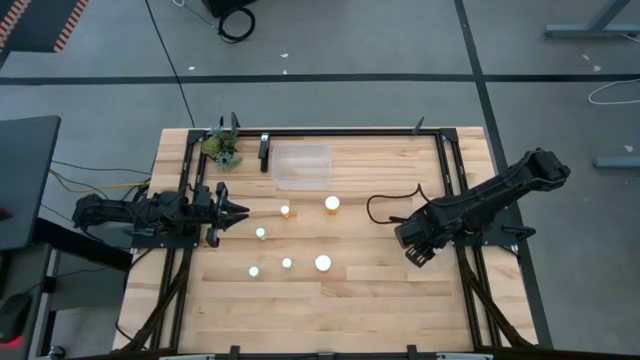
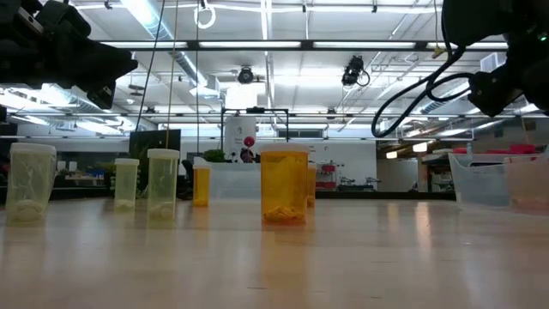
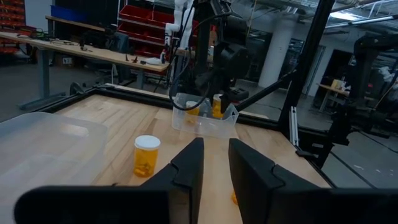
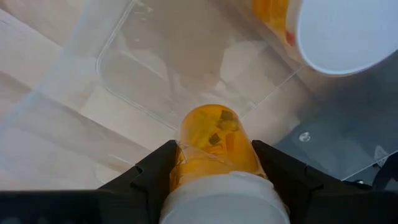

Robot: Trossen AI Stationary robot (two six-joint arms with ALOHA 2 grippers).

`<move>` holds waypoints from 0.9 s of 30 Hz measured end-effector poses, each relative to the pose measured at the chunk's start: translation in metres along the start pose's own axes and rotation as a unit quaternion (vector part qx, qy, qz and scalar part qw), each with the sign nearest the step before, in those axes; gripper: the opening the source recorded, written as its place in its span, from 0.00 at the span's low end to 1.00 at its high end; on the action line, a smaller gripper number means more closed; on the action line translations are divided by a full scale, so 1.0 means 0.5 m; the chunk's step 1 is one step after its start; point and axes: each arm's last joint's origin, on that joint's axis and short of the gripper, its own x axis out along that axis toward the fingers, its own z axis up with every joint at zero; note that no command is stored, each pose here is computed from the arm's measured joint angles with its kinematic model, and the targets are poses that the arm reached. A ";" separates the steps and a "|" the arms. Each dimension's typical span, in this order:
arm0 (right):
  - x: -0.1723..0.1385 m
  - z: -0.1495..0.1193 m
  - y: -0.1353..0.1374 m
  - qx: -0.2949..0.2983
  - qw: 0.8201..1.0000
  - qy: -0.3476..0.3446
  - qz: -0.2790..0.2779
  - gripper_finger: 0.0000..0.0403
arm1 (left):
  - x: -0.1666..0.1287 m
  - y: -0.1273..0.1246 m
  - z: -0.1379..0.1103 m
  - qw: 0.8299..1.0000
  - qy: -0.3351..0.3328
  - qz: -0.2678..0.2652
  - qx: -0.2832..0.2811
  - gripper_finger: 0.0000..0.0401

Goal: Pick and place medicine bottles into bin by pill shape (circle, oval)
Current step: Put the large orange pill bottle into the bottom transparent bin

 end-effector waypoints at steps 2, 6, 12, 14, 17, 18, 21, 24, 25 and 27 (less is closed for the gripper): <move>0.000 0.001 0.001 -0.003 1.000 -0.002 0.003 0.51 | 0.000 0.000 0.000 1.000 0.000 0.000 0.000 0.22; 0.001 0.000 0.004 -0.008 1.000 -0.013 0.004 0.51 | 0.000 0.000 0.000 1.000 0.000 0.000 0.000 0.23; 0.006 -0.016 0.010 -0.014 1.000 -0.018 -0.003 0.51 | 0.000 0.000 0.000 1.000 0.000 0.000 0.000 0.22; 0.007 -0.021 0.012 -0.013 1.000 -0.020 -0.003 0.51 | 0.000 0.000 0.000 1.000 0.000 0.000 0.000 0.21; 0.008 -0.025 0.015 -0.015 1.000 -0.028 0.000 0.51 | 0.000 0.000 0.000 1.000 0.000 0.000 0.000 0.21; 0.009 -0.026 0.016 -0.016 0.999 -0.030 -0.002 0.51 | 0.000 0.000 0.000 1.000 0.000 0.000 0.000 0.21; 0.014 -0.030 0.015 -0.017 0.999 -0.032 -0.007 0.51 | 0.000 0.000 0.000 1.000 0.000 0.000 0.000 0.21; 0.029 -0.035 0.009 -0.018 0.999 -0.025 -0.017 0.51 | 0.000 0.000 0.000 1.000 0.000 0.000 0.000 0.22; 0.034 -0.035 0.009 -0.019 0.999 -0.024 -0.014 0.51 | 0.000 0.000 0.000 1.000 0.000 0.000 0.000 0.23; 0.042 -0.035 0.009 -0.022 0.999 -0.023 -0.010 0.51 | 0.000 0.000 0.000 1.000 0.000 0.000 0.000 0.23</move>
